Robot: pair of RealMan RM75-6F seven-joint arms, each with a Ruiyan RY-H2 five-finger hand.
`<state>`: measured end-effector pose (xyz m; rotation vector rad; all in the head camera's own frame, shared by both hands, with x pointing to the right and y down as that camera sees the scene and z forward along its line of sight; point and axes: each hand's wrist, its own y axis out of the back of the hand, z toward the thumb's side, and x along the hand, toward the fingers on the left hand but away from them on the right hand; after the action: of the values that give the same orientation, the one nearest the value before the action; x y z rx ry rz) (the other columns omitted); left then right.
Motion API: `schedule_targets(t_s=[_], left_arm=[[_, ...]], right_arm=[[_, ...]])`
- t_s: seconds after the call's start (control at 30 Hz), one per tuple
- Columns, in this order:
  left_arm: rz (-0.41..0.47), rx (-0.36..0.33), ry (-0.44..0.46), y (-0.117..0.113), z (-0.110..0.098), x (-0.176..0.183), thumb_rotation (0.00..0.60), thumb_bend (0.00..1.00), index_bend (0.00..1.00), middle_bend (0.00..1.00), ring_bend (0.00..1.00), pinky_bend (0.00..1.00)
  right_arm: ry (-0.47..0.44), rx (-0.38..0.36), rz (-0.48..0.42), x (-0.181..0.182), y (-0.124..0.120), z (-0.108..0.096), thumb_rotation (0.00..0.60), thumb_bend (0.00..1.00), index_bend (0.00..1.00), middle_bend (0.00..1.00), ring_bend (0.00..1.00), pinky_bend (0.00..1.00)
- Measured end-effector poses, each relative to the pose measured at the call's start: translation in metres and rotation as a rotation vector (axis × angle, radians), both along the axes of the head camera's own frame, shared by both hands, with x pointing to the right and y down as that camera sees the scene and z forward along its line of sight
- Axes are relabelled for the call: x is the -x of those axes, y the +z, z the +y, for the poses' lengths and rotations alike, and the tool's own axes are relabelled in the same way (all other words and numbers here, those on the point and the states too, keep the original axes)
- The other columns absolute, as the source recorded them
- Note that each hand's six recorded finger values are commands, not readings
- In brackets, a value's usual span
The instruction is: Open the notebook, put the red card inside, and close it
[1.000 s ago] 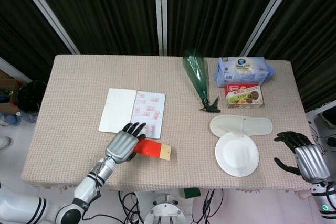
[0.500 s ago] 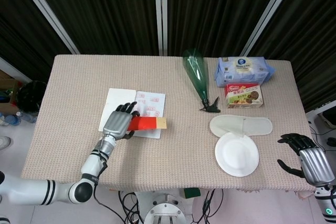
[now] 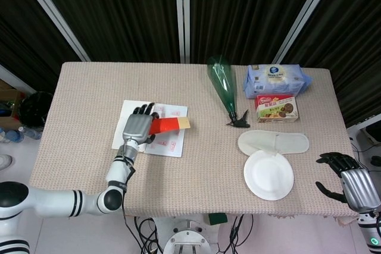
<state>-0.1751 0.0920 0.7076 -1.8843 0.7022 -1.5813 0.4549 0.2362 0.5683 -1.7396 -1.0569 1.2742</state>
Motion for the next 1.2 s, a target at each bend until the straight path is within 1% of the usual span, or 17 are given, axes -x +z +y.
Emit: schedule_targets(t_s=[0.1,0.13,0.3,0.4,0.53,0.67,0.83,0.93,1.03,1.13,1.2], left_arm=[[-0.012,-0.025,0.096,0.003,-0.003,-0.005,0.600,0.35,0.32,0.03,0.00,0.09],[-0.012,-0.037,0.141,0.004,-0.004,-0.008,0.600,0.35,0.32,0.03,0.00,0.09],[0.013,-0.070,0.305,0.005,-0.010,-0.016,0.600,0.36,0.32,0.03,0.00,0.08],[0.034,-0.069,0.392,0.005,-0.014,-0.017,0.600,0.37,0.33,0.03,0.00,0.07],[0.048,-0.033,0.480,0.009,-0.020,-0.013,0.600,0.38,0.33,0.03,0.00,0.07],[0.021,-0.004,0.518,0.013,-0.031,0.000,0.600,0.38,0.33,0.02,0.00,0.07],[-0.007,0.004,0.518,0.017,-0.046,0.012,0.600,0.38,0.33,0.02,0.00,0.07],[-0.017,0.009,0.525,0.020,-0.049,0.014,0.600,0.38,0.32,0.01,0.00,0.07],[-0.033,0.019,0.539,0.022,-0.051,0.016,0.600,0.38,0.27,0.00,0.00,0.07],[-0.063,0.031,0.558,0.026,-0.051,0.020,0.600,0.38,0.17,0.00,0.00,0.07],[-0.085,0.044,0.564,0.029,-0.052,0.023,0.600,0.38,0.14,0.00,0.00,0.07]], right_arm=[[0.002,-0.001,0.005,0.000,-0.001,0.001,0.600,0.17,0.36,0.27,0.21,0.27],[0.005,-0.002,0.007,-0.001,-0.002,0.002,0.600,0.17,0.36,0.27,0.21,0.27],[0.016,-0.004,0.015,-0.002,-0.004,0.005,0.600,0.17,0.36,0.27,0.21,0.27],[0.024,-0.005,0.017,-0.002,-0.004,0.007,0.600,0.17,0.36,0.27,0.21,0.27],[0.038,-0.005,0.022,-0.002,-0.004,0.012,0.600,0.17,0.36,0.27,0.21,0.27],[0.057,-0.009,0.028,-0.004,-0.006,0.016,0.600,0.17,0.36,0.27,0.21,0.27],[0.062,-0.008,0.032,-0.002,-0.005,0.018,0.600,0.17,0.36,0.27,0.21,0.27],[0.062,-0.009,0.033,-0.001,-0.006,0.018,0.600,0.17,0.36,0.27,0.21,0.27],[0.061,-0.008,0.034,0.000,-0.006,0.017,0.600,0.17,0.36,0.27,0.21,0.27],[0.060,-0.008,0.034,0.001,-0.006,0.017,0.600,0.17,0.36,0.27,0.21,0.27],[0.063,-0.008,0.034,0.000,-0.006,0.018,0.600,0.17,0.36,0.27,0.21,0.27]])
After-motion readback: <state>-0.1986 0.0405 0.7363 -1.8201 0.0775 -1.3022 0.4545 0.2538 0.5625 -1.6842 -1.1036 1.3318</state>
